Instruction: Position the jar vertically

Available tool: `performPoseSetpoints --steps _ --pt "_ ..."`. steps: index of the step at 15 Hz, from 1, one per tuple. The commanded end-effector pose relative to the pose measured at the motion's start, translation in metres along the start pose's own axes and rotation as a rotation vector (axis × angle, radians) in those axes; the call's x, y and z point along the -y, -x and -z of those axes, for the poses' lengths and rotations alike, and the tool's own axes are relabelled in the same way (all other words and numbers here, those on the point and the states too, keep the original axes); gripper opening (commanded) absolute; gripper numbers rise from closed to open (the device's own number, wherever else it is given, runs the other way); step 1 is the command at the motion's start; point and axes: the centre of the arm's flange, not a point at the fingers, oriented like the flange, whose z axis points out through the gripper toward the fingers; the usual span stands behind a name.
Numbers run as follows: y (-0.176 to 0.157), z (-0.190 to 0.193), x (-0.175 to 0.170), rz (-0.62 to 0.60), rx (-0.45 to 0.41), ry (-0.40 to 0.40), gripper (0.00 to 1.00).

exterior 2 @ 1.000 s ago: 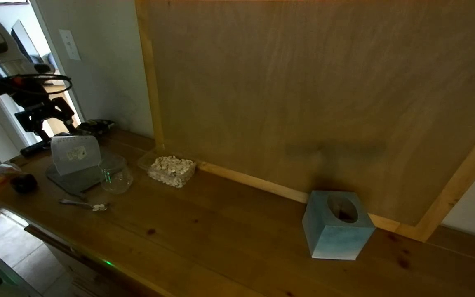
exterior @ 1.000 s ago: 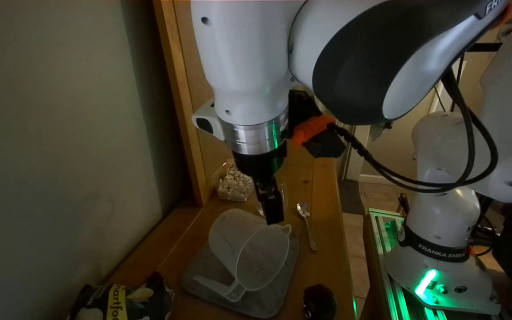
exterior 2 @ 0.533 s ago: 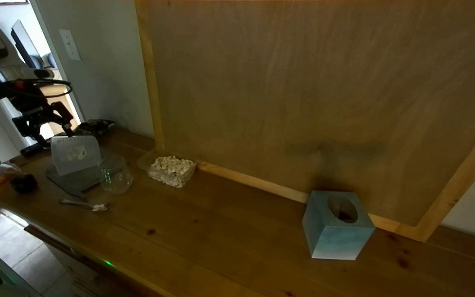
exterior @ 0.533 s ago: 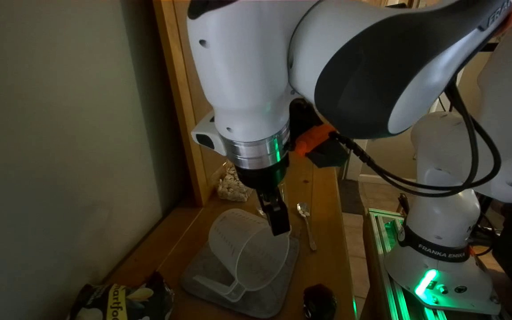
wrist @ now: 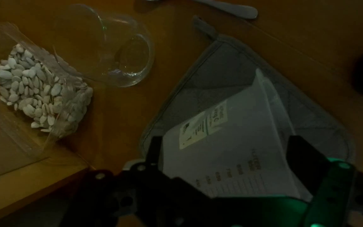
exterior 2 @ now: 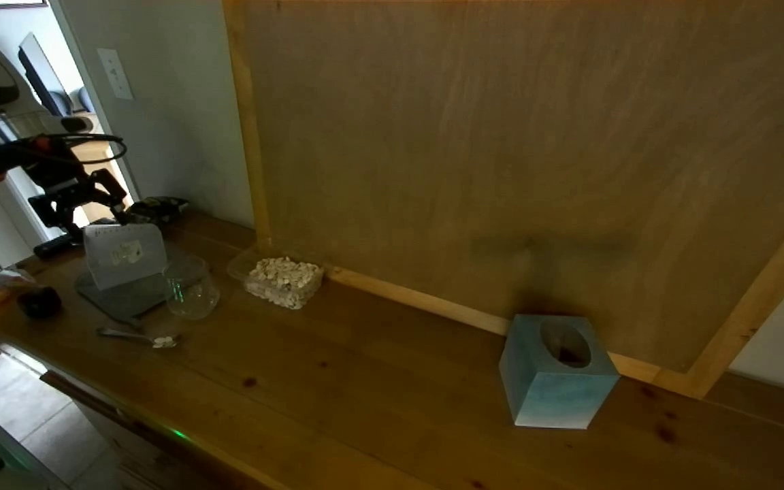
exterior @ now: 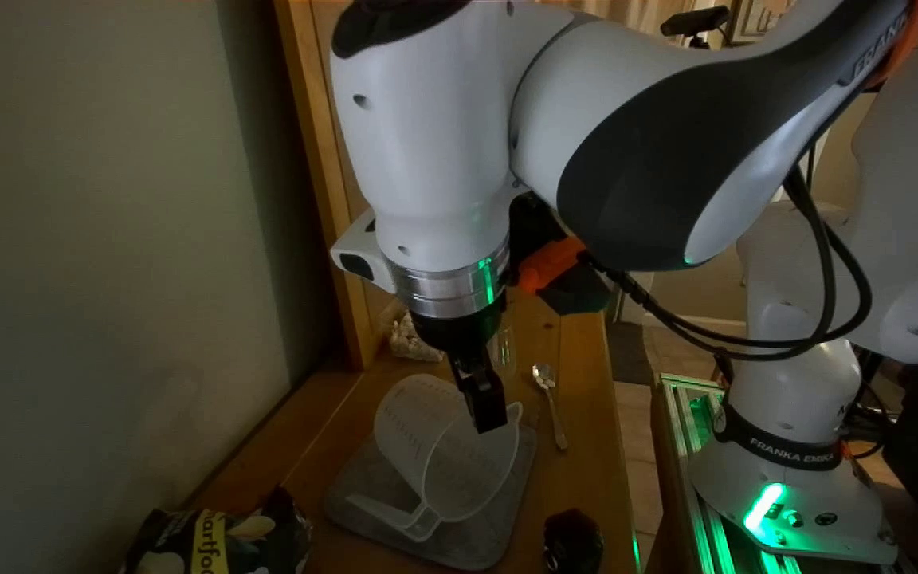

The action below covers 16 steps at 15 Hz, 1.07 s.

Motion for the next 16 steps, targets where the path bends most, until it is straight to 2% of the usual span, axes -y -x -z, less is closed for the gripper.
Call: performPoseSetpoints --steps 1,2,8,12,13,16 --pt "-0.005 -0.007 0.001 0.018 -0.044 0.033 0.75" --pt "-0.006 -0.007 0.001 0.021 -0.049 0.036 0.74" --pt "-0.005 -0.007 0.002 0.025 -0.064 0.050 0.30" --pt "0.001 0.007 -0.004 -0.032 -0.154 0.125 0.04" --pt "0.002 0.012 -0.006 -0.059 -0.181 0.146 0.01" --pt "0.007 0.027 -0.011 -0.131 -0.253 0.191 0.00"
